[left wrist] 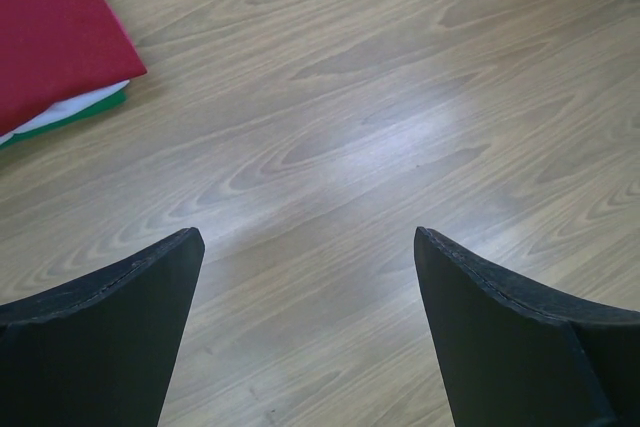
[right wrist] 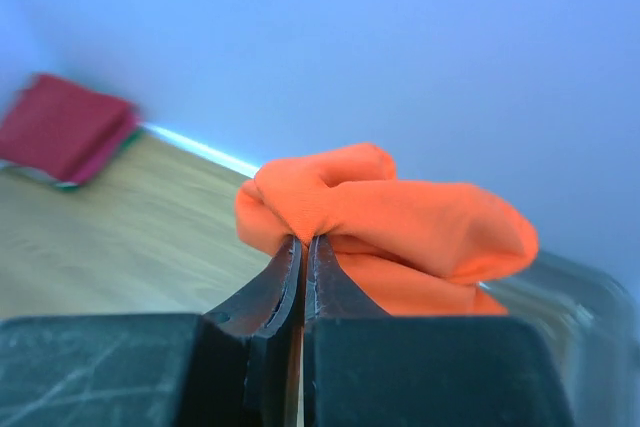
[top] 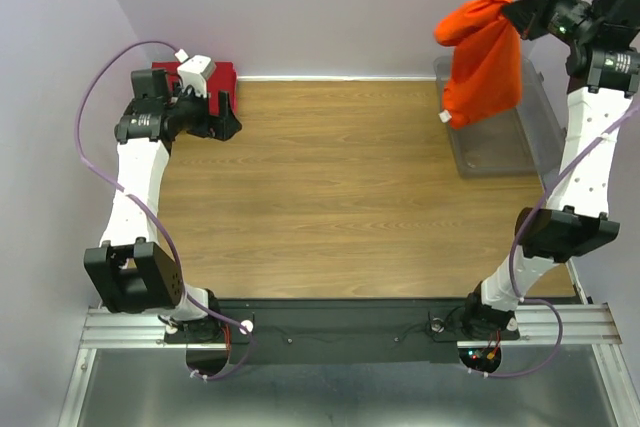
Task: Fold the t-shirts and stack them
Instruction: Grab the tshirt from the pile, then move the tshirt to the center of the board
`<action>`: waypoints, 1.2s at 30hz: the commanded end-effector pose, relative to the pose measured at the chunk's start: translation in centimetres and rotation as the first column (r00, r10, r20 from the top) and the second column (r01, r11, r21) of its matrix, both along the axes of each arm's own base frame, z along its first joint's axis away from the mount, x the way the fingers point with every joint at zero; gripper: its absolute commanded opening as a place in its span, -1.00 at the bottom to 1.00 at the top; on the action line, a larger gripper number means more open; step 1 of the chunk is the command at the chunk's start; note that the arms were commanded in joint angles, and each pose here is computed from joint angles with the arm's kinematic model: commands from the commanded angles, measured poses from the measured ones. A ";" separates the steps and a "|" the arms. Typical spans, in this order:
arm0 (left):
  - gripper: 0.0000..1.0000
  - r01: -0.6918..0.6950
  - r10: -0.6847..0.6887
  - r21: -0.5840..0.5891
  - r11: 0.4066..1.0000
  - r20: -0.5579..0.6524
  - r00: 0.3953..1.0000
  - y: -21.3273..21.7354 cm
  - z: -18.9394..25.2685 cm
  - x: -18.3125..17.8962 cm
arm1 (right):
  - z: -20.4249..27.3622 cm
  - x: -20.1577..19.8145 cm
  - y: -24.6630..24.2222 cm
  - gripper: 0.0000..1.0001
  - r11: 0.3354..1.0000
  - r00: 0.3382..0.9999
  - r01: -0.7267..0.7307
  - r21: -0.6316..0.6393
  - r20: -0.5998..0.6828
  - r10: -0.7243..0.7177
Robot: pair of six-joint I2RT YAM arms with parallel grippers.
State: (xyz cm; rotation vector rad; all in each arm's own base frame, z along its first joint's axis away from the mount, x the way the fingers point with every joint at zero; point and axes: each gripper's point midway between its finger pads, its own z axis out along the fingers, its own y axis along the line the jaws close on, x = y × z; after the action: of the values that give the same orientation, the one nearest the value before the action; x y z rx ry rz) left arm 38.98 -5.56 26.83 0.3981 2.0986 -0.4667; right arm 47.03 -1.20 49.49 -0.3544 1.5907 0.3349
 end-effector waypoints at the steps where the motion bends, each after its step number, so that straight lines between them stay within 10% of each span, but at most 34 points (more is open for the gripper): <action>1: 0.96 0.072 -0.067 -0.043 0.996 0.107 0.992 -0.8 4.7 -0.9 | 5.3 -5.6 8.7 -0.99 0.944 0.943 -0.325 0.060 0.098 0.318; 10: 0.97 0.077 -0.069 -0.062 0.995 0.131 0.989 -0.5 5.3 -1.7 | 1.7 -7.8 20.0 -0.87 0.847 0.852 -0.523 0.094 0.043 0.521; 13: 0.97 0.079 -0.071 -0.071 0.994 0.111 0.991 -0.6 4.2 -1.9 | -6.2 -5.5 22.4 0.52 0.860 0.851 -0.493 0.131 -0.131 0.508; 15: 0.97 0.077 -0.069 -0.067 0.995 0.103 0.992 -0.5 3.4 -2.0 | -10.8 -3.7 22.7 0.99 0.873 0.841 -0.459 0.163 -0.238 0.486; 23: 0.86 0.252 -0.282 0.219 0.943 0.122 0.951 0.1 -0.9 -6.2 | -28.2 -9.0 19.0 0.93 0.905 0.691 -0.424 0.037 -0.632 0.350; 30: 0.45 0.661 -0.686 0.403 0.633 -0.103 0.720 -7.4 -10.6 -15.4 | -34.5 -19.0 17.9 0.46 0.875 0.500 -0.466 0.133 -0.776 0.384; 36: 0.40 0.773 -0.783 0.396 0.496 -0.182 0.595 -13.2 -15.2 -17.8 | -39.7 -20.3 19.4 0.38 0.854 0.321 -0.453 0.255 -0.848 0.423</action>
State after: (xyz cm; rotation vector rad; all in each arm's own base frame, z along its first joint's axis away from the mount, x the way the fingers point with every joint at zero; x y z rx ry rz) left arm 20.32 -17.34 12.95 1.6181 1.9152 -0.5435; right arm 26.90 16.91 12.16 -0.7122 2.5119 0.9756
